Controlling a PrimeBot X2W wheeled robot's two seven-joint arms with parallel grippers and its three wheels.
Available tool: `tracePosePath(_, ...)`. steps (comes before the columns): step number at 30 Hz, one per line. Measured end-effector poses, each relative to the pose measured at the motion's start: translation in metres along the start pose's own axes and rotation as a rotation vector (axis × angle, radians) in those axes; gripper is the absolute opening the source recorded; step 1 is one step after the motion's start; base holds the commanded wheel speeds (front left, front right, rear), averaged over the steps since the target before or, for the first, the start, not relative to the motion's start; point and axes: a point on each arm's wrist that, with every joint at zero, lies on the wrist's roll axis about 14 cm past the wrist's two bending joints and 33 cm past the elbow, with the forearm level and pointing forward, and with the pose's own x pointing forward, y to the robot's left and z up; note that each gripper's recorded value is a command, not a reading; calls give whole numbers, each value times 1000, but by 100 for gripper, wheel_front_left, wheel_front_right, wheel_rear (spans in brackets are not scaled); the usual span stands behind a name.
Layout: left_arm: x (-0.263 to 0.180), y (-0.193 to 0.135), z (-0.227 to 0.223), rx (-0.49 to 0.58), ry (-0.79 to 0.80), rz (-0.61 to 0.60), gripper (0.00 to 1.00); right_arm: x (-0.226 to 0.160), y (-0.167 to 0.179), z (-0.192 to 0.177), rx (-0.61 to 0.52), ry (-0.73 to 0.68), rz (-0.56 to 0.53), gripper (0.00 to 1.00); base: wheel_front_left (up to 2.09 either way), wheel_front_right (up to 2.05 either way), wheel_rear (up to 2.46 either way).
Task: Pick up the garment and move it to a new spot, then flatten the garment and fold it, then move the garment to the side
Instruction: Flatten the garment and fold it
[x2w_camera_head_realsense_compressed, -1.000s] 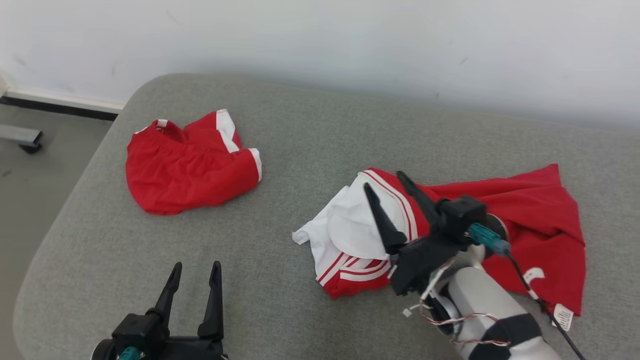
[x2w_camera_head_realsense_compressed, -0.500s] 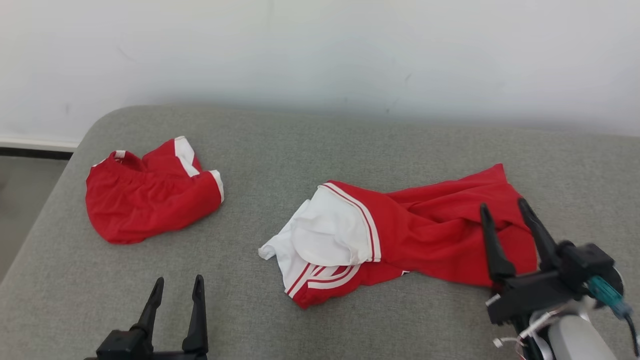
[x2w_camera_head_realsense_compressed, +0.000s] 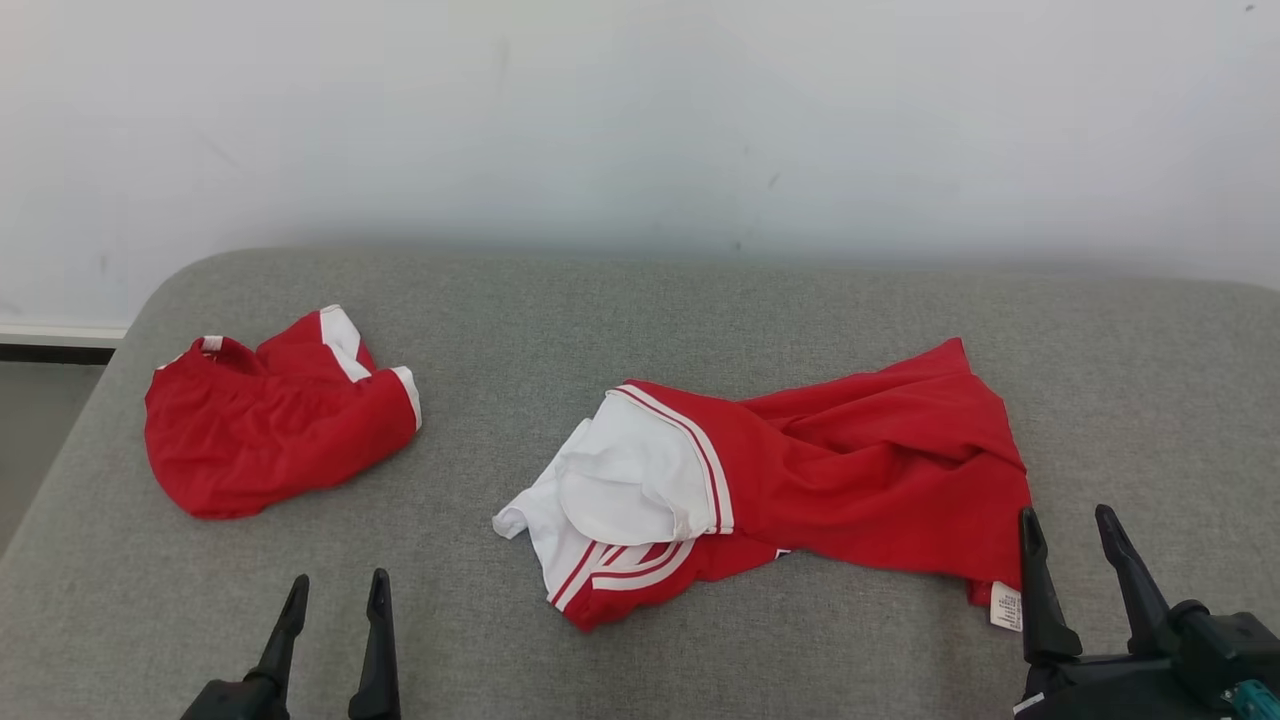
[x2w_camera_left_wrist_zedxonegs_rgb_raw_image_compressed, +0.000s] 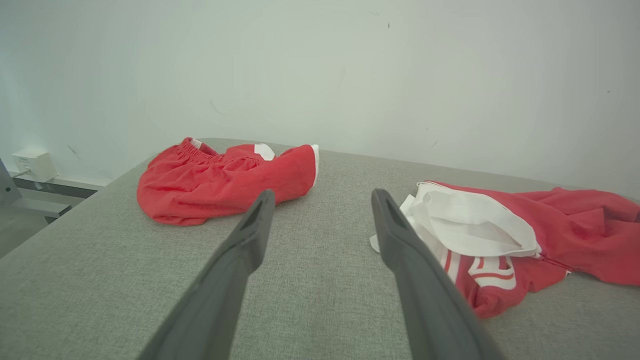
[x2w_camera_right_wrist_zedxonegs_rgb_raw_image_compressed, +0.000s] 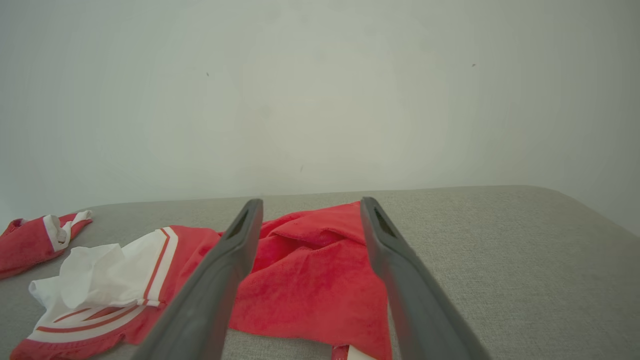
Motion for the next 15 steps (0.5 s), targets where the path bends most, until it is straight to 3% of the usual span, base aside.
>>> tracePosePath(7,4,-11,-4,2,12,-34,100,-3,1,-1,7,1,-8,100,0,0,0)
tracePosePath(15,37,-68,4,5,-13,-212,100,-3,-4,-3,12,7,-25,100,0,0,0)
